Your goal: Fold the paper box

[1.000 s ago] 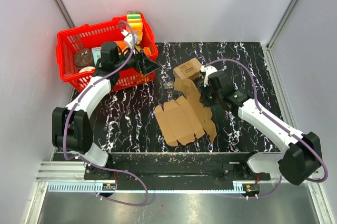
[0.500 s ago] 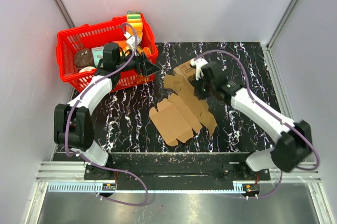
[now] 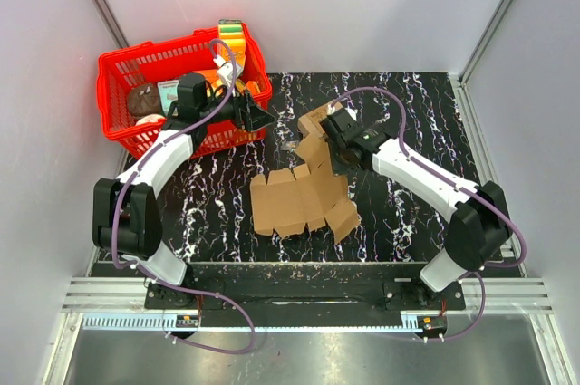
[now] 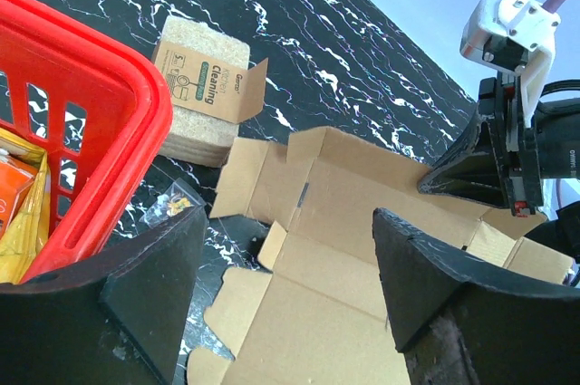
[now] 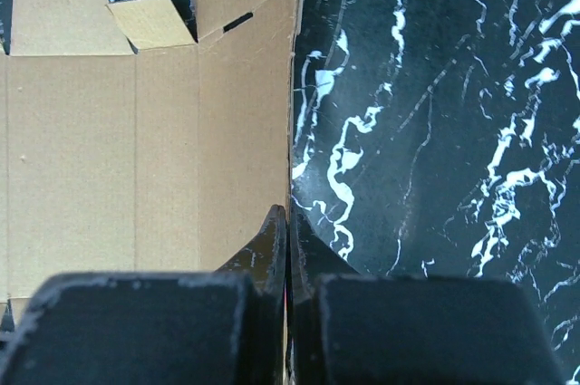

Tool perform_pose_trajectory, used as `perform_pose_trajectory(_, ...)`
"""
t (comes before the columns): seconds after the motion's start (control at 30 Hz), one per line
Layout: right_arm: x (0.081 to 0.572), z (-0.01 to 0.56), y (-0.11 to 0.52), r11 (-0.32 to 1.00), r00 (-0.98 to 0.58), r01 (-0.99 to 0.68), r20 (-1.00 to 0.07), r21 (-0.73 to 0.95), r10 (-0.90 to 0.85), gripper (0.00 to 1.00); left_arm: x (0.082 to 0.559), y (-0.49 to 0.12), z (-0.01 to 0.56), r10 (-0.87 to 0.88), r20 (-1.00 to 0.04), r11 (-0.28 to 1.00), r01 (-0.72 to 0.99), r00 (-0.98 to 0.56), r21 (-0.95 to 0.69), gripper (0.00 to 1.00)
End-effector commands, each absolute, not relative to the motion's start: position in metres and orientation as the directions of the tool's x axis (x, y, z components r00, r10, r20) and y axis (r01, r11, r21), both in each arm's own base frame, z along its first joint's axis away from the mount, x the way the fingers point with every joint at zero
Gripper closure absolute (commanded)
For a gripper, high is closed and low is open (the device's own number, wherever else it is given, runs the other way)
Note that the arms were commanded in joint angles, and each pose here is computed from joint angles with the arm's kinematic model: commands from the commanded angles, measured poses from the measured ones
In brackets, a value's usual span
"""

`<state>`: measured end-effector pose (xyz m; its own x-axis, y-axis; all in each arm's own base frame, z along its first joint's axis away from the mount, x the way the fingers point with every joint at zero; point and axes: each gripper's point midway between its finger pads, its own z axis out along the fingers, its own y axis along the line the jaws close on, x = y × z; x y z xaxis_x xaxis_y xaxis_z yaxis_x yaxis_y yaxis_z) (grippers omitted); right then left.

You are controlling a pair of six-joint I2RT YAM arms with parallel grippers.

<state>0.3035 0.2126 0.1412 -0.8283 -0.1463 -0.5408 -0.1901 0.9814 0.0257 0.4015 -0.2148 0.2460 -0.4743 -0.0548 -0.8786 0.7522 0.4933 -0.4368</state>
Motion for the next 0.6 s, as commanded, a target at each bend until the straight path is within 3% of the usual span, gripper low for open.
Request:
perform_pose_trajectory(0.0,0.31,0.151,0.202,0.998,-0.816,-0.063,-0.575,-0.013,-0.059,1.0,0.404,-0.215,0.275,-0.064,-0.914,0.466,0.798,-0.4,-0.381,0.22)
perform_pose_trajectory(0.3,0.31,0.159,0.206,0.995,-0.796,-0.102,-0.598,-0.014,-0.09,1.0,0.405,-0.215,0.272,-0.064,-0.912,0.469,0.794,-0.405,-0.386,0.22)
perform_pose_trajectory(0.57,0.297,0.172,0.241,0.858,-0.548,-0.506,-0.802,0.091,-0.239,1.0,0.406,-0.215,0.269,-0.06,-0.91,0.468,0.794,-0.41,-0.388,0.23)
